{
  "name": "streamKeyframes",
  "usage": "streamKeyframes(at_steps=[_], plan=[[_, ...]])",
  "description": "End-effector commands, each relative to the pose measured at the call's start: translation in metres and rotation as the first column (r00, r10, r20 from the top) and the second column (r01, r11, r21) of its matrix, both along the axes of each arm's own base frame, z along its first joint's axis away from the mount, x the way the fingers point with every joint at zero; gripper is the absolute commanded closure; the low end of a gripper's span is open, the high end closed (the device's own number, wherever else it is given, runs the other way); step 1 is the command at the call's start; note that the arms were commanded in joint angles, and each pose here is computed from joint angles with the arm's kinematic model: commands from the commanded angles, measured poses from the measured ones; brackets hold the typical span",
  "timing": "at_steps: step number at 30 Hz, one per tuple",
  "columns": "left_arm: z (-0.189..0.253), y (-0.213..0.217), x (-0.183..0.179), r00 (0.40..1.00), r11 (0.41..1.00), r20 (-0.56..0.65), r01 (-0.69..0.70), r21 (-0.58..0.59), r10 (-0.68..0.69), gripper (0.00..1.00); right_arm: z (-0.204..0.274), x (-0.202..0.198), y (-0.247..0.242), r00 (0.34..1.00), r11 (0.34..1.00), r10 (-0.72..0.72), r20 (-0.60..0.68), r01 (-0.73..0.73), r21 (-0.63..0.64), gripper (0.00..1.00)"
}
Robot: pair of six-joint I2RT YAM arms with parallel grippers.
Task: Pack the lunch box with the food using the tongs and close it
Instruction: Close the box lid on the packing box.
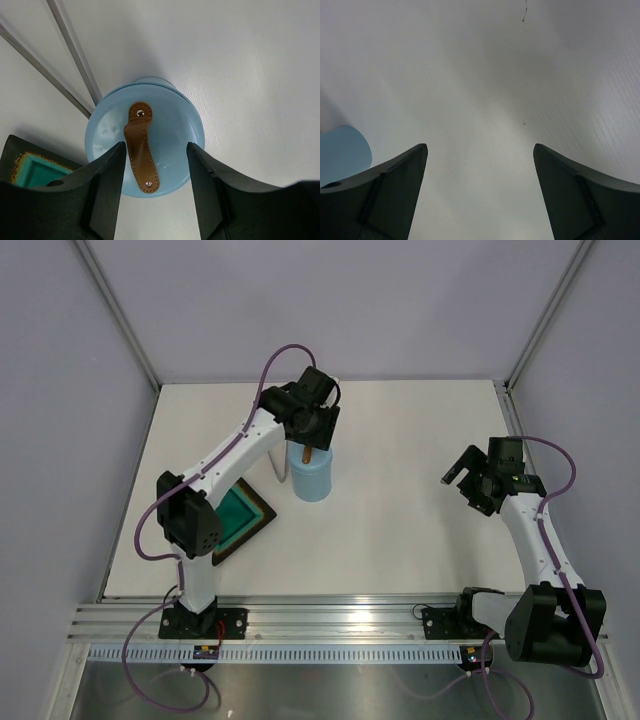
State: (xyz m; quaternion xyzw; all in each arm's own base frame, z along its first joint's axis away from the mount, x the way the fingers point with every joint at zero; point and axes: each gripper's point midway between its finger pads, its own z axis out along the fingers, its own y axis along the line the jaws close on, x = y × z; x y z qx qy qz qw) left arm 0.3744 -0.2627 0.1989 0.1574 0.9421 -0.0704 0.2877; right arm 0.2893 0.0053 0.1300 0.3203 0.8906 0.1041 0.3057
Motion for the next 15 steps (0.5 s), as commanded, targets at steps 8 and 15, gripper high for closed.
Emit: streamKeyframes(at_steps=[8,15], plan=[[0.076,0.002,0.011,0.974,0.998,0.223,-0.027,-0.051,0.037,0.35,0.024,0.007,0.0,0.998,1.0,0.019,0.064,-0.018,-0.008,0.05],[0.035,0.001,0.018,0.987,0.999,0.157,-0.046,0.019,0.042,0.35,0.023,0.008,0.001,0.998,1.0,0.028,0.056,-0.028,-0.007,0.05]])
